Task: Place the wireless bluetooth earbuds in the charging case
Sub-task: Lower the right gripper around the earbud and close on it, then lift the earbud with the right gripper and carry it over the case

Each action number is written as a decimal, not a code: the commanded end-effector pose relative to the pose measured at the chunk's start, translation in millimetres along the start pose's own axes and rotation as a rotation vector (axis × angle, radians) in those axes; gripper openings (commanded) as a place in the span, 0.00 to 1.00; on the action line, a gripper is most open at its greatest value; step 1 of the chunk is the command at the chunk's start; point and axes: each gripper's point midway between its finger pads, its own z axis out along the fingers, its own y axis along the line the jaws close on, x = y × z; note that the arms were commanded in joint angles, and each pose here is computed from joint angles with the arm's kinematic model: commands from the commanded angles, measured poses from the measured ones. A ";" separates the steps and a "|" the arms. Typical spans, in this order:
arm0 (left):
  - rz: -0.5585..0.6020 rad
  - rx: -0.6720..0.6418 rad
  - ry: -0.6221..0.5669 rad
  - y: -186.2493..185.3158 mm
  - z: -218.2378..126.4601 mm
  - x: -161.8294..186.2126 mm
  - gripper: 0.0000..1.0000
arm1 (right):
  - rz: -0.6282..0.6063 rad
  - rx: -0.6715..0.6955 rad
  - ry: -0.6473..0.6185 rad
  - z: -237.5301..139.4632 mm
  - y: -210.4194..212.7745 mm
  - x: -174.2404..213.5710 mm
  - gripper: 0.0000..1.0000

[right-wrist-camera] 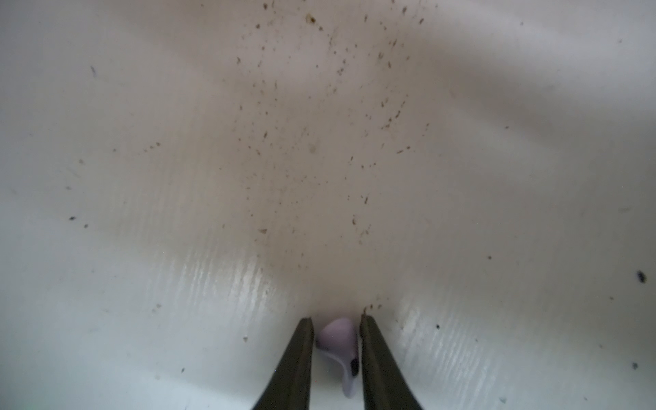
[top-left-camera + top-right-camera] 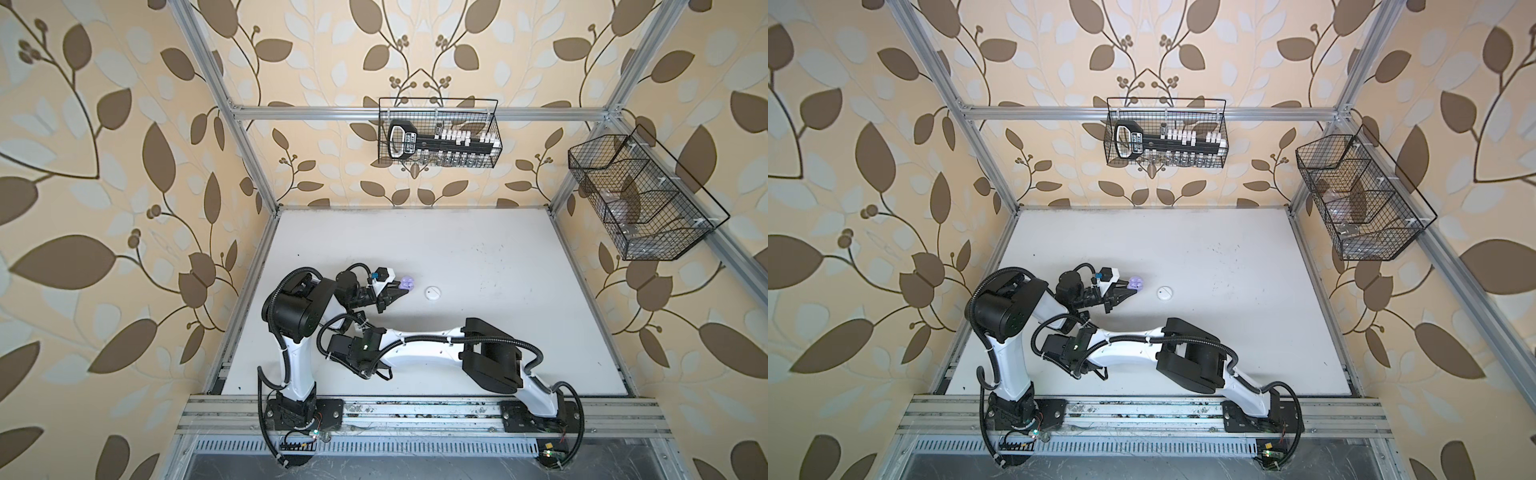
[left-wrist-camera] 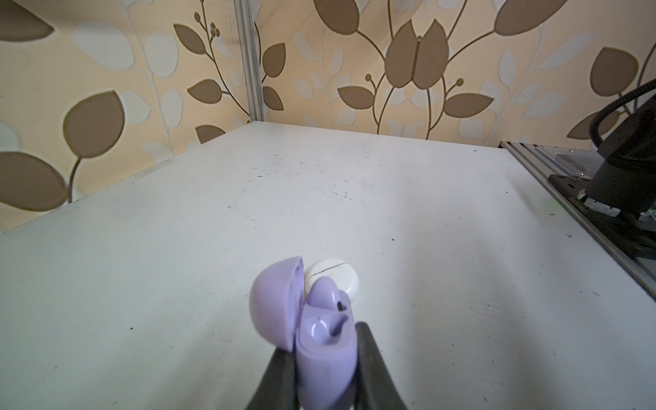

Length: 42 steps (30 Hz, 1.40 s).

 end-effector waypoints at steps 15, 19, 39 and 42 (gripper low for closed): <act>0.050 -0.009 -0.046 3.6 -1.0 -15.6 0.13 | -0.037 0.066 0.004 10.0 -10.7 2.0 0.18; 0.051 -0.009 -0.045 3.4 -1.0 -15.5 0.13 | -0.039 0.066 -0.004 8.2 -10.6 0.8 0.18; 0.056 -0.001 -0.046 1.9 -1.0 -15.4 0.13 | 0.080 0.037 -0.170 -23.4 -39.8 -15.4 0.16; 0.055 0.000 -0.045 1.5 -1.3 -14.9 0.13 | 0.109 0.031 -0.196 -28.6 -47.6 -19.9 0.17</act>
